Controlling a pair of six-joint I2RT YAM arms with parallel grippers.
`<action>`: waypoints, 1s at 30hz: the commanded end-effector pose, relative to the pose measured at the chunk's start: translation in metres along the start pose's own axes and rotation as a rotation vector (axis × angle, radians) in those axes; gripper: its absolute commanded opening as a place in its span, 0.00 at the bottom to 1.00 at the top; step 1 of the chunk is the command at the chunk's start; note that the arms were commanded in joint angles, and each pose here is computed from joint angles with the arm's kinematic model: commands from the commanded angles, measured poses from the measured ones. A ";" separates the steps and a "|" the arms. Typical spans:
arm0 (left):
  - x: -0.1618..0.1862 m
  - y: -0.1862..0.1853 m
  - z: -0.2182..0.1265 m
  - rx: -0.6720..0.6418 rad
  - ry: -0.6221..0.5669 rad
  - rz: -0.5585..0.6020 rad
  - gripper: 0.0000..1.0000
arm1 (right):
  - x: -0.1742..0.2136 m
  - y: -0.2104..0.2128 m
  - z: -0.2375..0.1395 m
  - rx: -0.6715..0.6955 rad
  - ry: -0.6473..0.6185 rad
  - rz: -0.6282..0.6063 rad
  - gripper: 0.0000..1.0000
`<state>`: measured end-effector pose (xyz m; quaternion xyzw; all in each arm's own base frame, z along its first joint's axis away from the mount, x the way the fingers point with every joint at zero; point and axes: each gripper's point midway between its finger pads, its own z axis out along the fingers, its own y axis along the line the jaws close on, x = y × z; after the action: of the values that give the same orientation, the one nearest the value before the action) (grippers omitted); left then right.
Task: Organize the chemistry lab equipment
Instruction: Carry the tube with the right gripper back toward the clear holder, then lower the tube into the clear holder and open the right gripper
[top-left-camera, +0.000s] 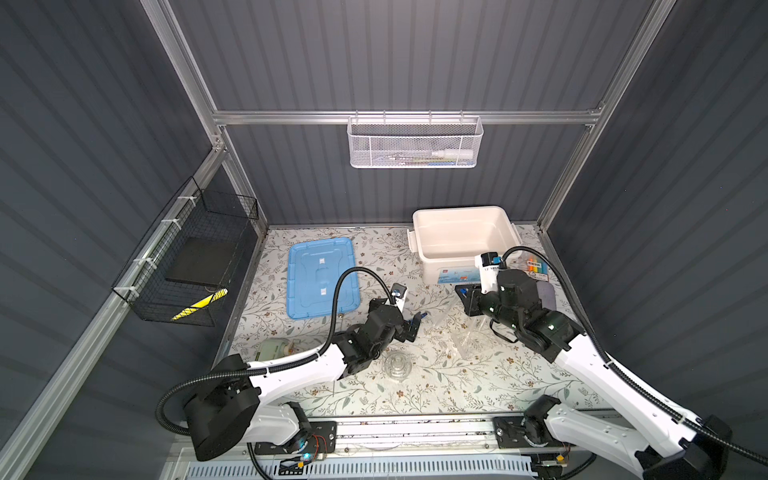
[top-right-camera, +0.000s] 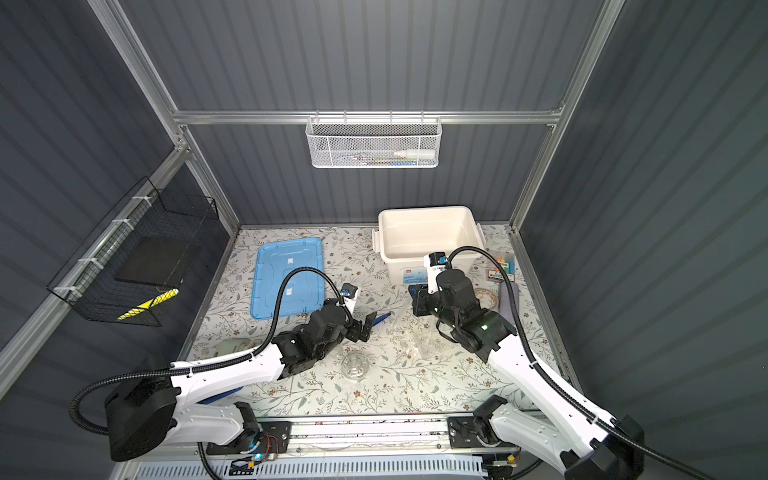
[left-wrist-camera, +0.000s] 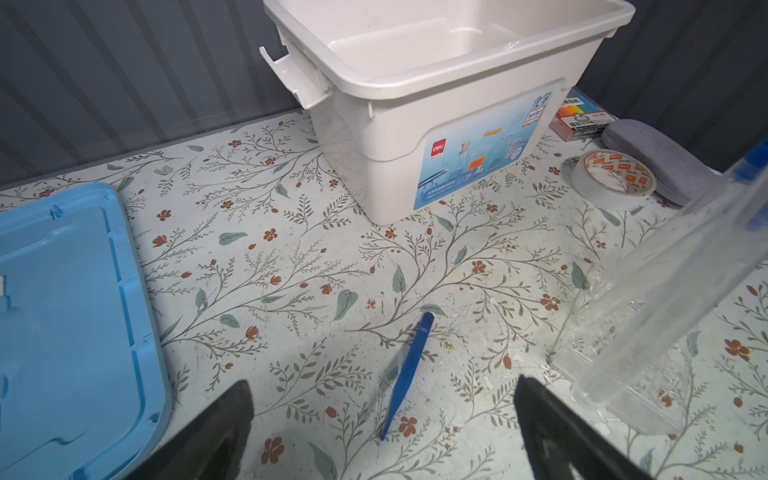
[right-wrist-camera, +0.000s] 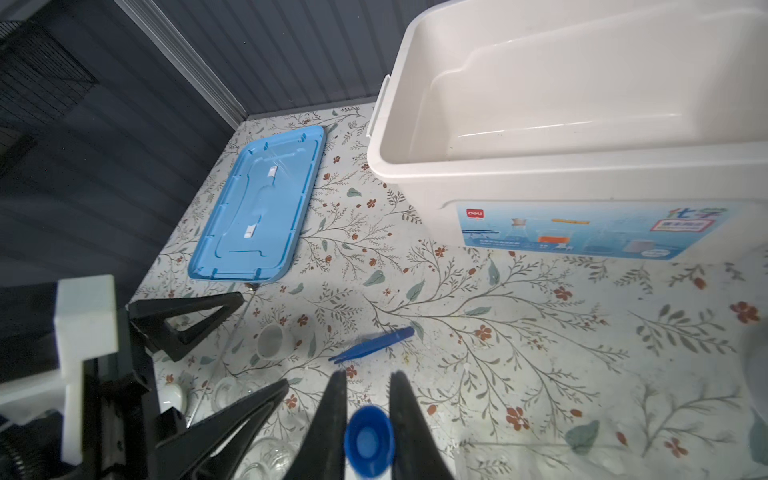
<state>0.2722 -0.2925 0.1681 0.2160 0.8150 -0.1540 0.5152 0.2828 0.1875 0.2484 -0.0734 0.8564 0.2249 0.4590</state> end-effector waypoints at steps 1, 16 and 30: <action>-0.004 0.009 -0.003 -0.037 -0.025 -0.039 1.00 | -0.009 -0.015 -0.012 0.162 -0.063 -0.109 0.15; -0.002 0.013 -0.001 -0.062 -0.020 -0.046 1.00 | 0.022 -0.014 -0.021 0.294 -0.087 -0.270 0.14; 0.003 0.014 0.000 -0.068 -0.005 -0.043 1.00 | 0.045 -0.022 -0.008 0.346 -0.110 -0.295 0.13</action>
<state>0.2756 -0.2855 0.1674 0.1932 0.8197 -0.1452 0.5194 0.2555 0.1724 0.2058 -0.1210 0.8433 0.0197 0.5232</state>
